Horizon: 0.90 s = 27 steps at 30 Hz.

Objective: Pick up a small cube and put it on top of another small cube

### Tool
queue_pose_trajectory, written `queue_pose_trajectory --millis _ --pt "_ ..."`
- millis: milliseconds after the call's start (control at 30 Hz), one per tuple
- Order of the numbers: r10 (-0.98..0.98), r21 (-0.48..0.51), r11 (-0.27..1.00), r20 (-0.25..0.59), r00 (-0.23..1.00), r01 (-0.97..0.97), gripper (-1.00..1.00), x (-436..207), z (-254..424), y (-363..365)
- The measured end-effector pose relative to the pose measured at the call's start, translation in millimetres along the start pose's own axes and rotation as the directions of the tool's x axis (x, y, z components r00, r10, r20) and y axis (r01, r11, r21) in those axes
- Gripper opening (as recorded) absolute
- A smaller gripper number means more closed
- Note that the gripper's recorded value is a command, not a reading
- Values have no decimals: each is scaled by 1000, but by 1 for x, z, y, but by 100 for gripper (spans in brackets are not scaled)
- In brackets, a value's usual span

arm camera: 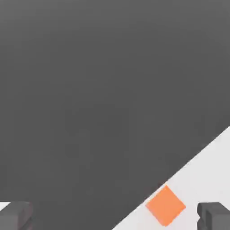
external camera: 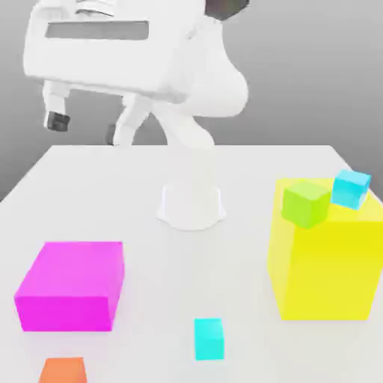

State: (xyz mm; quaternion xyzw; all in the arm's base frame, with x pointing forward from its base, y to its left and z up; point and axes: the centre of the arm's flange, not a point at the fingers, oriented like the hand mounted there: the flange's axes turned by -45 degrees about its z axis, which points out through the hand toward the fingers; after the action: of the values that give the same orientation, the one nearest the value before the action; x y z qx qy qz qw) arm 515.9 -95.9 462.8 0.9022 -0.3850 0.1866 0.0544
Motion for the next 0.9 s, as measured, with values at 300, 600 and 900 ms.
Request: queue_pose_trajectory --millis 300,600,900 --pt "371 -153 925 154 916 -349 0 -5 156 39" --pt "665 -280 746 250 704 -604 0 -43 282 76" --pt "672 -284 740 252 697 -610 -100 -62 326 79"
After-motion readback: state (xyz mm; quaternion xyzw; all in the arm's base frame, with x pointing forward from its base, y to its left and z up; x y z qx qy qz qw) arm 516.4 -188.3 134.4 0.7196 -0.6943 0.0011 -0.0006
